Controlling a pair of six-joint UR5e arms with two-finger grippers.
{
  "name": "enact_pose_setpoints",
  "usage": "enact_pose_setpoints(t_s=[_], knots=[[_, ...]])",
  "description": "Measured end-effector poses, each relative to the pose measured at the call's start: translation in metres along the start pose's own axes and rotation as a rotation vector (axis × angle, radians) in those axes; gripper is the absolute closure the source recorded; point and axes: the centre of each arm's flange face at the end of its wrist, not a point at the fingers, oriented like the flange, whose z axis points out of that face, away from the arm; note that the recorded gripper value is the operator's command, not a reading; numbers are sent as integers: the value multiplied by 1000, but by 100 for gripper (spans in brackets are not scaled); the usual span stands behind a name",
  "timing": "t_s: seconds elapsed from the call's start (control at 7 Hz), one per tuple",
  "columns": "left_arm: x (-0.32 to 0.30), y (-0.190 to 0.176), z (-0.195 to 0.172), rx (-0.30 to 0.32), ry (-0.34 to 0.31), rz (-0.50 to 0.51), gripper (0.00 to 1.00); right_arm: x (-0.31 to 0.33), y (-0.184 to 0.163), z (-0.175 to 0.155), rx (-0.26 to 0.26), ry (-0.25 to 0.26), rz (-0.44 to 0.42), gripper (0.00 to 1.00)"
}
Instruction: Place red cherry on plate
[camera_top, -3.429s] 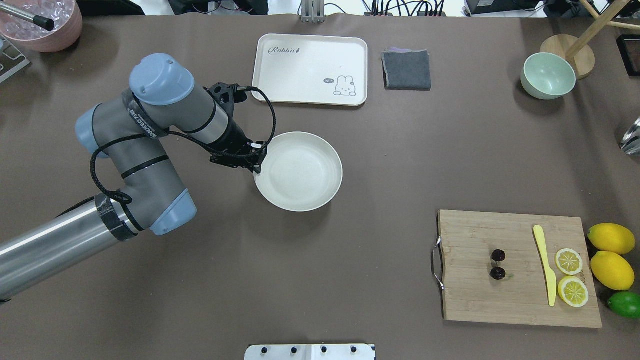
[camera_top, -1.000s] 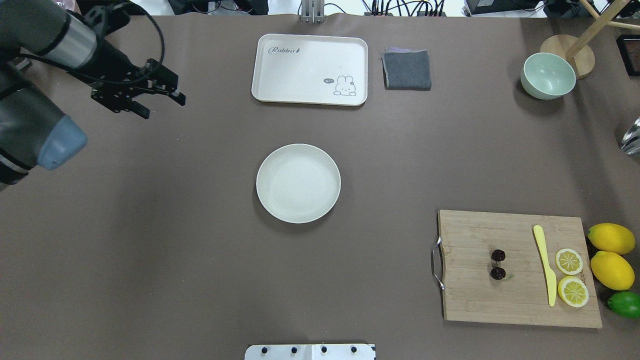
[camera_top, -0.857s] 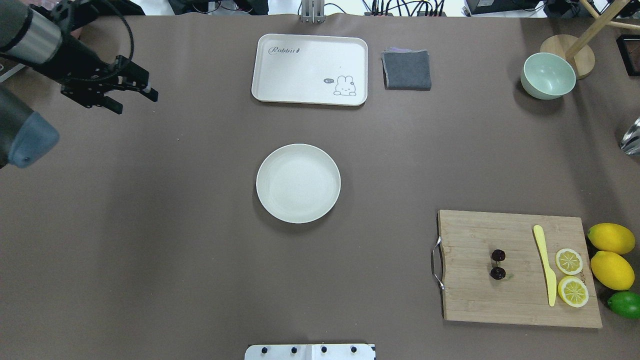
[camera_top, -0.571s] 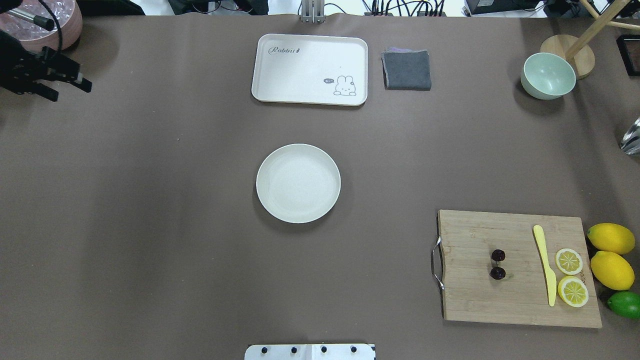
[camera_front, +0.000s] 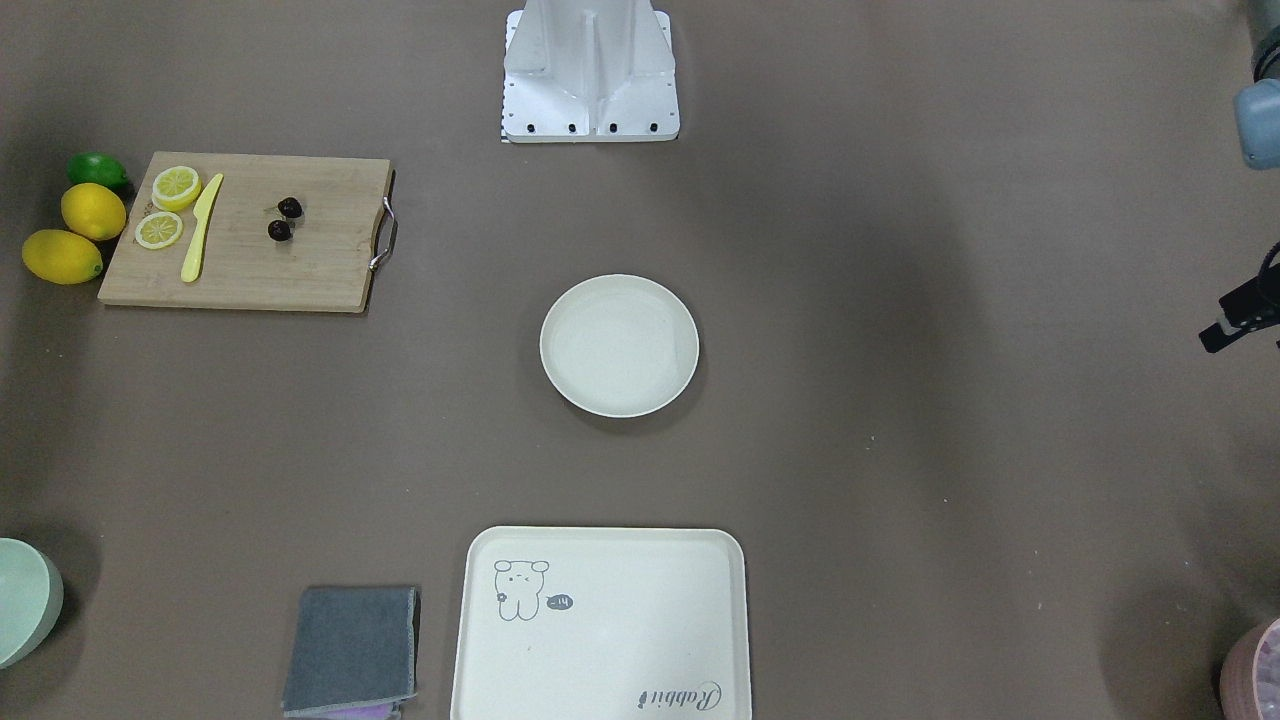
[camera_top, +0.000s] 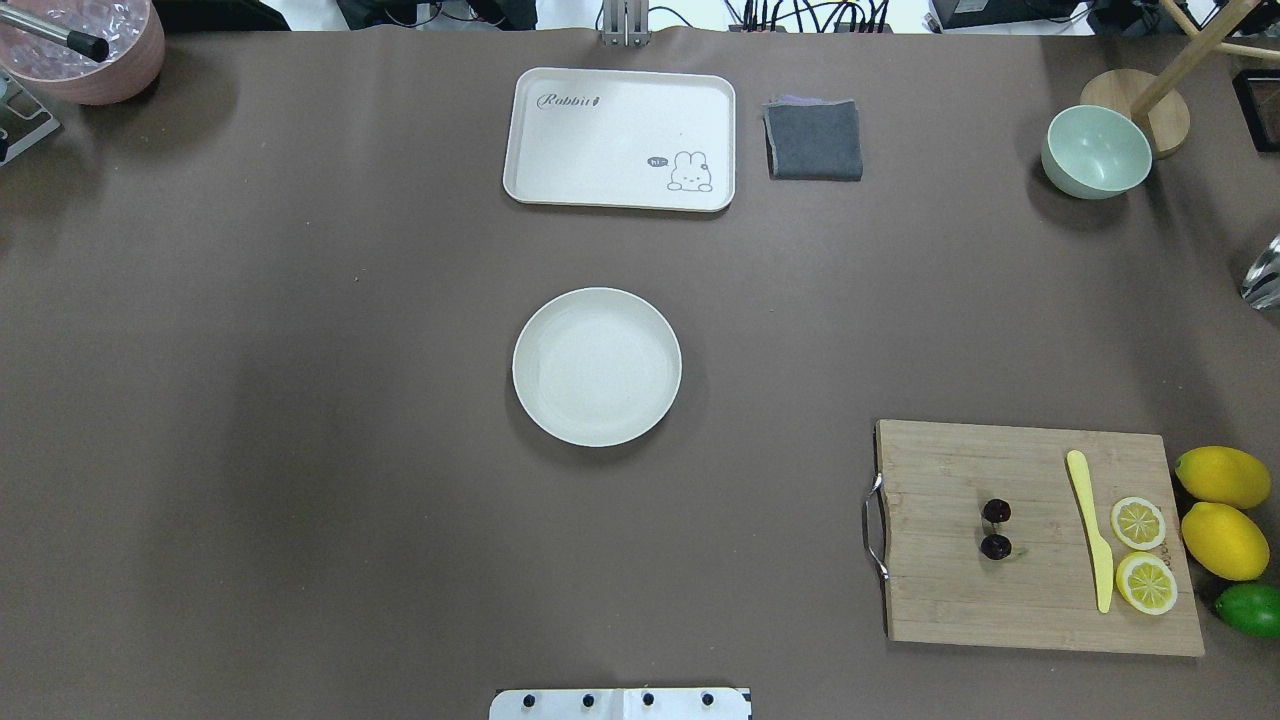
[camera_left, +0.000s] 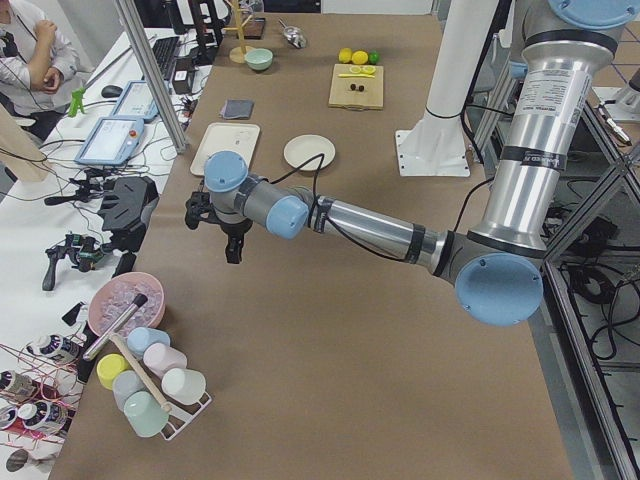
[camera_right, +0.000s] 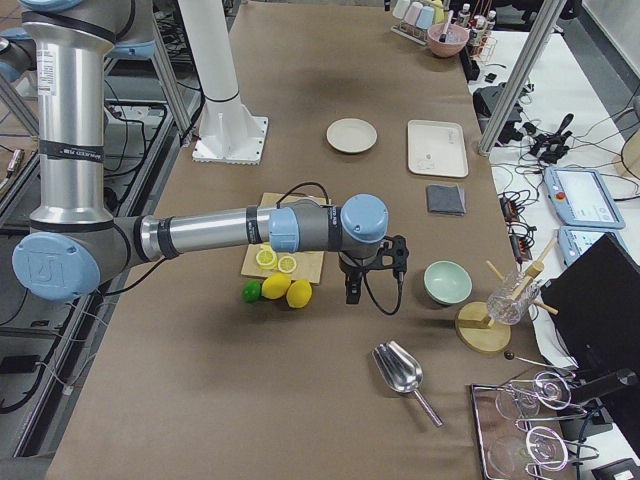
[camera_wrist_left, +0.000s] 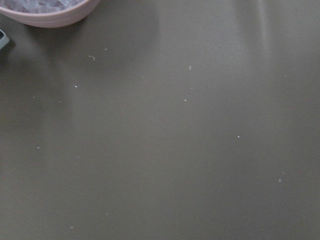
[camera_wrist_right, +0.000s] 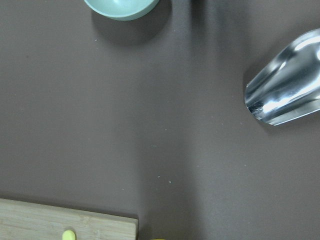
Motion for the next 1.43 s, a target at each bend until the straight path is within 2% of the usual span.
enact_pose_setpoints(t_s=[0.29, 0.57, 1.0, 1.14, 1.43], knots=[[-11, 3, -9, 4, -7, 5, 3, -80, 1, 10, 29, 57, -39, 0], [-12, 5, -12, 7, -6, 9, 3, -157, 20, 30, 31, 96, -69, 0], [-9, 6, -15, 14, -7, 16, 3, -272, 63, 73, 57, 151, -41, 0], [-9, 6, -15, 15, -8, 17, 3, -306, 81, 96, 63, 164, -31, 0], [-9, 6, -15, 17, -10, 15, 3, -339, 113, 127, 72, 154, 5, 0]])
